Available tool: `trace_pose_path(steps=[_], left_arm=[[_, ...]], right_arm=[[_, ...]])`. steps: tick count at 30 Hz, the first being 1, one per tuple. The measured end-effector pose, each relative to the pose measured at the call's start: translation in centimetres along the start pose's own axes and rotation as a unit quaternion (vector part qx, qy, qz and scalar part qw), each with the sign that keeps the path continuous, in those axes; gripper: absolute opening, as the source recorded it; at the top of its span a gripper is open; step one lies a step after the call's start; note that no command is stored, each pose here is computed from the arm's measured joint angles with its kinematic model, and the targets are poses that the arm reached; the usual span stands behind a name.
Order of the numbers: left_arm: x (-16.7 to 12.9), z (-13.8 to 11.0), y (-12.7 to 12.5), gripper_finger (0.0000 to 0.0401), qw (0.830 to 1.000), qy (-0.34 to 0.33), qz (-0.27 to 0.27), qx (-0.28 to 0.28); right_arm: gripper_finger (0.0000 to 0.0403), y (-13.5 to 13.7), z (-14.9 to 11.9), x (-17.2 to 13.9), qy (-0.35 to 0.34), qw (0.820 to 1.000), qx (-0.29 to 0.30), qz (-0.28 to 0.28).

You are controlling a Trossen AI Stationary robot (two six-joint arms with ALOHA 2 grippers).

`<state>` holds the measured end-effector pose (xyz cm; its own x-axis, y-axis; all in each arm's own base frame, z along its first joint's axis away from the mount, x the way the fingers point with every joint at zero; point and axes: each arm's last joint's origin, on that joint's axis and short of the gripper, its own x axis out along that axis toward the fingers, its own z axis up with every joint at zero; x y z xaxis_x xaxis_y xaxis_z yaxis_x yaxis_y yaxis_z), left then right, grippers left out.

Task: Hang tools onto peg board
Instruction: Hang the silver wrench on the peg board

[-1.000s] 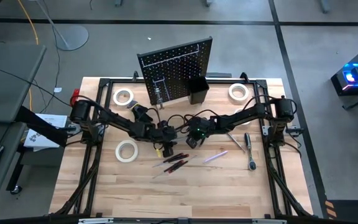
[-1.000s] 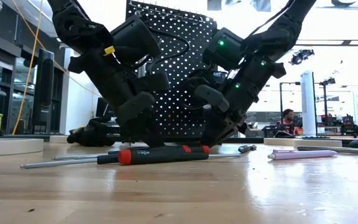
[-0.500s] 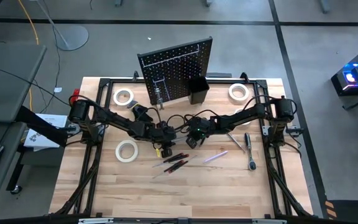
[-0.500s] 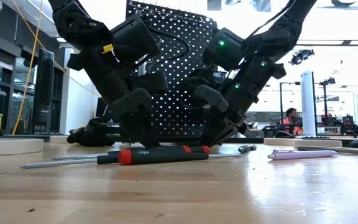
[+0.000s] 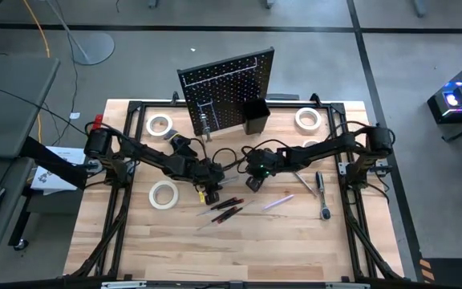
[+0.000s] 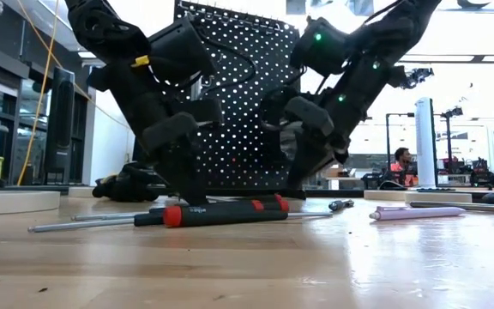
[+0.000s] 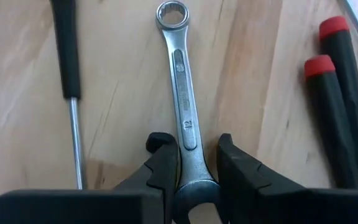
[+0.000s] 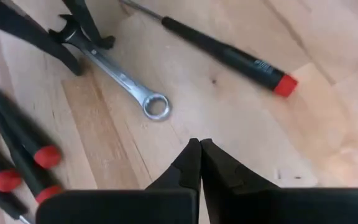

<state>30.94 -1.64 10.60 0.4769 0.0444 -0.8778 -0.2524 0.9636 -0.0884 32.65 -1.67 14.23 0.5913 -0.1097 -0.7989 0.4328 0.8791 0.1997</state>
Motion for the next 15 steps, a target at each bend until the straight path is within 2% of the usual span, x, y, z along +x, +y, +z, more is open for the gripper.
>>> trace_pose_path(steps=[10,15], left_arm=[[-3.0,0.7,0.2,0.0080,1.000,-0.025,-0.009,-0.016],[-5.5,1.4,-0.4,0.0080,0.998,-0.066,-0.022,0.010]], right_arm=[[0.0000,0.1,1.4,-2.6,-0.061,0.998,0.003,-0.027],[0.0000,0.1,1.8,-3.5,-0.078,0.996,0.005,-0.030]])
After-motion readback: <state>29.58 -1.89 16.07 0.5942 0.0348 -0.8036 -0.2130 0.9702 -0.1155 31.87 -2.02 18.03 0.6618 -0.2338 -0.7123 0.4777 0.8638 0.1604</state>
